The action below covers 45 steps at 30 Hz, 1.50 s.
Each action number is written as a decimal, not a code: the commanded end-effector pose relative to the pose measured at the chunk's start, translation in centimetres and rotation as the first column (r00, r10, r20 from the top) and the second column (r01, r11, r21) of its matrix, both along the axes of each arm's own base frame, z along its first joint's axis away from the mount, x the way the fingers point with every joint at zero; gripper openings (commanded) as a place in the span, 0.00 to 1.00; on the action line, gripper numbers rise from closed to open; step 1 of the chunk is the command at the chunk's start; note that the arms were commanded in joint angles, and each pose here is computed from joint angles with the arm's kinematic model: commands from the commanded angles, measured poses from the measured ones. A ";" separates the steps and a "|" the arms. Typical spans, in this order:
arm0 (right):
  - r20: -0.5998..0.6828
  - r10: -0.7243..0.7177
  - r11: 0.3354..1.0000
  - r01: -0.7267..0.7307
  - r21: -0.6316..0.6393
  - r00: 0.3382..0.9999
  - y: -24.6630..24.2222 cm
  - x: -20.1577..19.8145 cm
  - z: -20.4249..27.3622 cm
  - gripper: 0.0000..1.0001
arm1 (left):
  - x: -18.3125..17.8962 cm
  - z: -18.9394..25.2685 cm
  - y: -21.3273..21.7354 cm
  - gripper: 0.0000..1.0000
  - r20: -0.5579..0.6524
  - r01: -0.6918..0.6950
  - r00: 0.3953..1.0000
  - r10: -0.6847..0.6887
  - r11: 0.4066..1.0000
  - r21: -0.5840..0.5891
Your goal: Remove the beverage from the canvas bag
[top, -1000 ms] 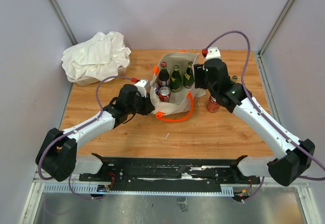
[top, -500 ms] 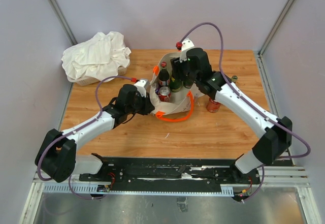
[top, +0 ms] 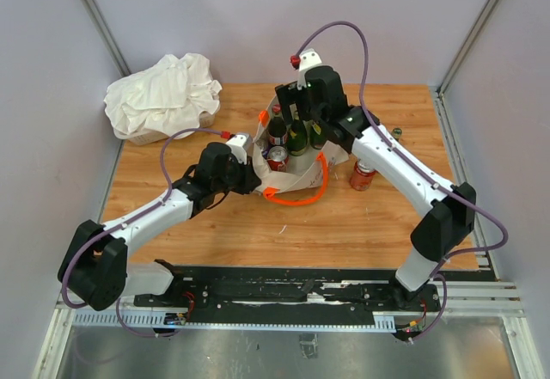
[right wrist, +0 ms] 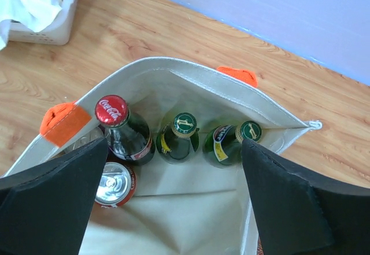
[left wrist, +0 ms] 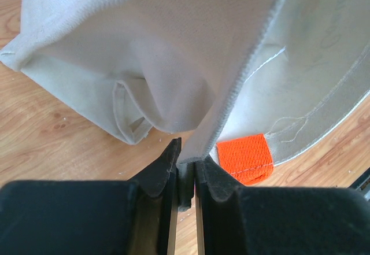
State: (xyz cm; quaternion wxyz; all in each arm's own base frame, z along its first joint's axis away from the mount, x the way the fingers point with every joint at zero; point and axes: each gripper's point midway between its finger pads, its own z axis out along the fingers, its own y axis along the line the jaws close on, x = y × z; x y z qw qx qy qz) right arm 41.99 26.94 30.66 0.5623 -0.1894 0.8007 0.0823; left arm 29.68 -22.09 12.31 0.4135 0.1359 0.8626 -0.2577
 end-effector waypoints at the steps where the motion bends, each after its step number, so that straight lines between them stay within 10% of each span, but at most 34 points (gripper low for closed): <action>1: -0.044 -0.039 0.994 0.034 -0.100 0.998 -0.1 0.7 -1.9 0.98 | 0.3 -1.5 1.9 0.17 -0.003 -0.055 0.998 0.056 0.995 0.089; 5: -0.044 -0.025 0.996 0.021 -0.092 0.999 0.4 1.0 -2.6 1.00 | 0.4 -1.6 1.9 0.16 -0.007 -0.049 0.999 0.050 0.994 0.102; 14: 0.005 -0.028 0.999 0.028 -0.028 1.000 0.5 2.1 -2.3 0.42 | 0.6 -1.7 1.8 0.16 -0.005 -0.050 0.999 0.051 0.994 0.099; 45: -0.085 -0.087 0.996 0.086 -0.016 0.993 -0.3 7.2 -10.8 0.55 | 1.7 -1.9 1.3 0.16 -0.013 -0.061 0.998 0.062 0.993 0.105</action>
